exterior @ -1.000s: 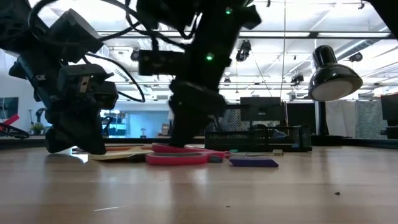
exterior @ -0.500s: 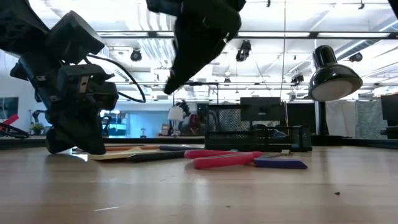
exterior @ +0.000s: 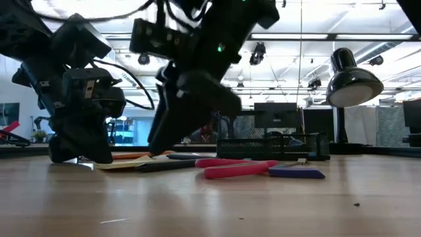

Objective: Pick and place office supplies into organizer
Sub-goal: Move the sticky note to the middle right of the table

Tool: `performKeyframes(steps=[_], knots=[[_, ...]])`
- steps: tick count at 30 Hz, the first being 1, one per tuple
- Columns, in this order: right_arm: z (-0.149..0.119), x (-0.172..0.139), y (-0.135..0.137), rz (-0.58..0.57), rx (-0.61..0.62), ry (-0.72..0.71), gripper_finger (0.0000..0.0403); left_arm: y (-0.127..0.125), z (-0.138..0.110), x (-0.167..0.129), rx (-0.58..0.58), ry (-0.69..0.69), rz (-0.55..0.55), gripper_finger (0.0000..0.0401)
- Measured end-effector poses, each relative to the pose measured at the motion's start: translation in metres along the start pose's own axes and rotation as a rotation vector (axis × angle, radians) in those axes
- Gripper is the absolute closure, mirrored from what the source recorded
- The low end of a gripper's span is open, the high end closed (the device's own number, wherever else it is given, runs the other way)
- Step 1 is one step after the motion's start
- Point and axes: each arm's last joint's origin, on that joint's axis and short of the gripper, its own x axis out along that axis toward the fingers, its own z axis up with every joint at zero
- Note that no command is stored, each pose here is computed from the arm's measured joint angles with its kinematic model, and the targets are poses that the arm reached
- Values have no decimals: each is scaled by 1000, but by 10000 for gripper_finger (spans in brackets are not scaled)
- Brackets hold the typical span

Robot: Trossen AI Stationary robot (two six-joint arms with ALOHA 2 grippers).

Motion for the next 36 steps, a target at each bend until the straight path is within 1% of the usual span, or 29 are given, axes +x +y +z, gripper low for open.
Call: performKeyframes(steps=[5, 14, 19, 27, 30, 33, 36], knots=[[1, 4, -1, -57, 20, -8, 227, -1, 1, 0, -1, -10, -12, 401], [-5, 22, 10, -53, -3, 25, 227, -4, 2, 0, -6, -16, -40, 401], [-5, 22, 11, -91, -6, 32, 227, -4, 3, 0, -6, -12, -47, 401], [-6, 26, 12, -97, -46, 42, 227, -5, 3, 0, 1, -9, -57, 401], [-8, 27, 8, -118, -41, 50, 228, -7, 3, 0, 4, -8, -71, 401], [-9, 29, 3, -121, -40, 55, 242, -8, 4, 0, 9, -12, -84, 401], [-10, 29, 0, -123, -71, 60, 273, -11, 5, 0, 12, -15, -101, 401]])
